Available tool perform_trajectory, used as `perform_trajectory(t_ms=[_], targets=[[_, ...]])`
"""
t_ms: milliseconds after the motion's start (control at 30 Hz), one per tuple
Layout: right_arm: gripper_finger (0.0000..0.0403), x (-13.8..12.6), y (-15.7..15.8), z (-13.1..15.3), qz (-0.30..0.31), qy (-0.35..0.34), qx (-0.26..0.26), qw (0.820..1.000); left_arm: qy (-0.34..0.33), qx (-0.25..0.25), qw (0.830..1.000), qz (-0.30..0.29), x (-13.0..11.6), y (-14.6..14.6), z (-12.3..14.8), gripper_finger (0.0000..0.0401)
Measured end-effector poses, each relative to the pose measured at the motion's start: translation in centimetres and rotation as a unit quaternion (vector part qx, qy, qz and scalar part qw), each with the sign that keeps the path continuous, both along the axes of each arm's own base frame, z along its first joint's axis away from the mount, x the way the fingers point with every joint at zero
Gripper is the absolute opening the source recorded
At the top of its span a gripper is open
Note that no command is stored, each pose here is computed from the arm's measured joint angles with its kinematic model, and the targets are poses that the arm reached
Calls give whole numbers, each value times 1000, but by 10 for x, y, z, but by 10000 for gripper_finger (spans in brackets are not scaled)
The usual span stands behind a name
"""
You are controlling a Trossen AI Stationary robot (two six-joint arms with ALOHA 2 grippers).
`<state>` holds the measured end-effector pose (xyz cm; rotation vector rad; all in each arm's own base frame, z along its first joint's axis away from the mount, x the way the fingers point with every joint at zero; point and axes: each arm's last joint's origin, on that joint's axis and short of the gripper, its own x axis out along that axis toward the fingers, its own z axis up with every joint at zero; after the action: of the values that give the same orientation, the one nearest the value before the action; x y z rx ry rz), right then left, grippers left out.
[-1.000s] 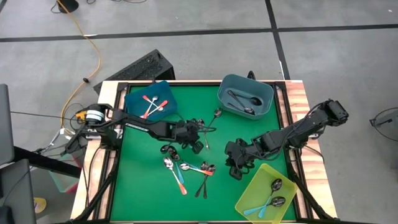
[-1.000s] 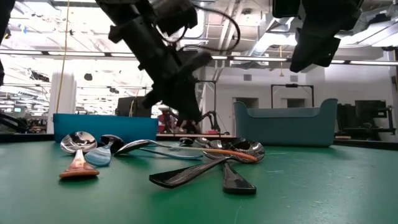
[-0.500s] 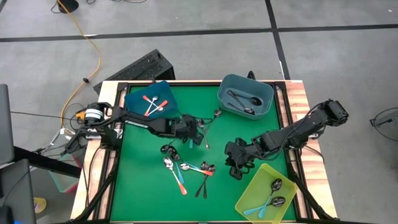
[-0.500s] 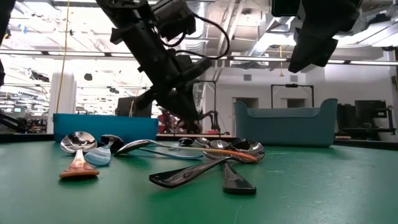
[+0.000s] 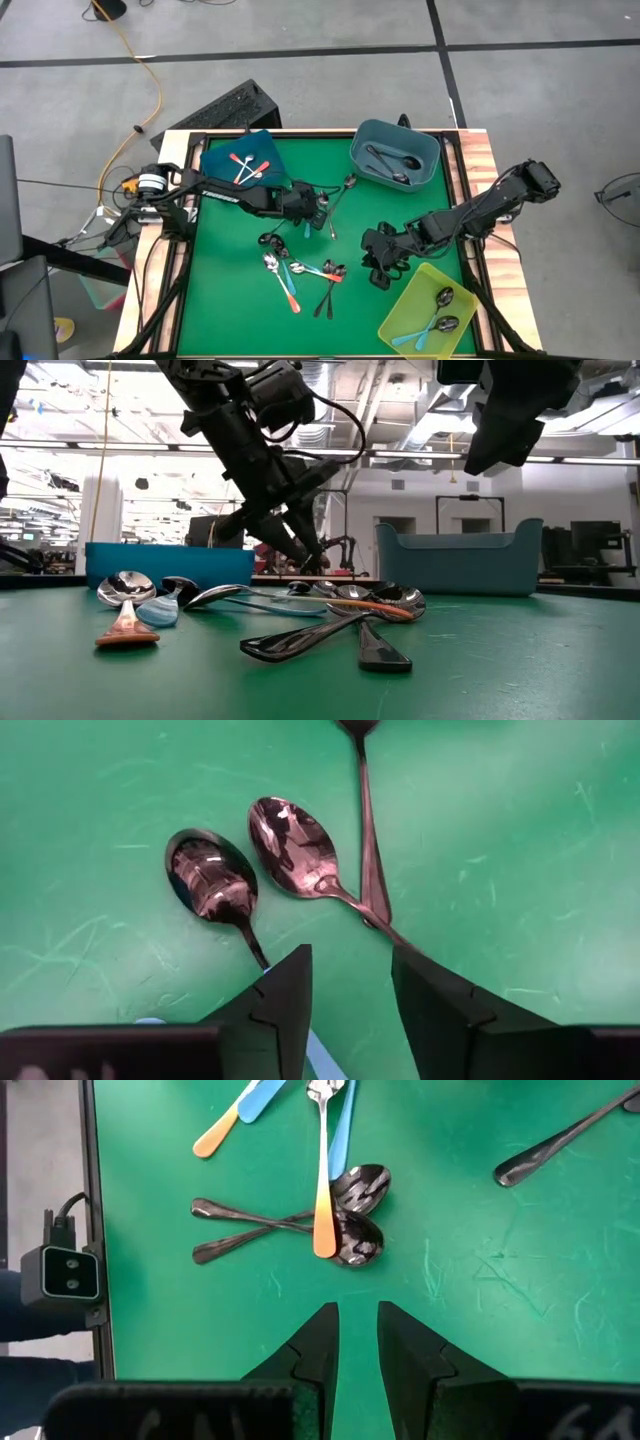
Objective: Sort silverware by color (type)
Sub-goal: Put the blue spoon into the yellow bin
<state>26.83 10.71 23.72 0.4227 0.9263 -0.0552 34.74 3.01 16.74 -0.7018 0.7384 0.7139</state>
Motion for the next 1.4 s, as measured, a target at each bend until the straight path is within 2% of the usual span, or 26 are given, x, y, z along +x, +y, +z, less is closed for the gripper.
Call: perform_trajectory(t_ms=[433,800,933,1133,1400], targets=[[87,1,1,1,9,-9,-3,1000,44,-1,999,4,-1,2,-17,163],[87,1,0,1,12,-7,-5,1000,79,5,997,18,5,5,-49,164],[87,0,1,1,13,-7,-3,1000,79,5,997,19,5,5,-49,132],[87,0,3,1,13,-8,0,1000,93,14,996,-4,4,5,-50,15],[87,2,1,2,6,-19,-5,1000,103,1,994,-37,3,3,-49,2]])
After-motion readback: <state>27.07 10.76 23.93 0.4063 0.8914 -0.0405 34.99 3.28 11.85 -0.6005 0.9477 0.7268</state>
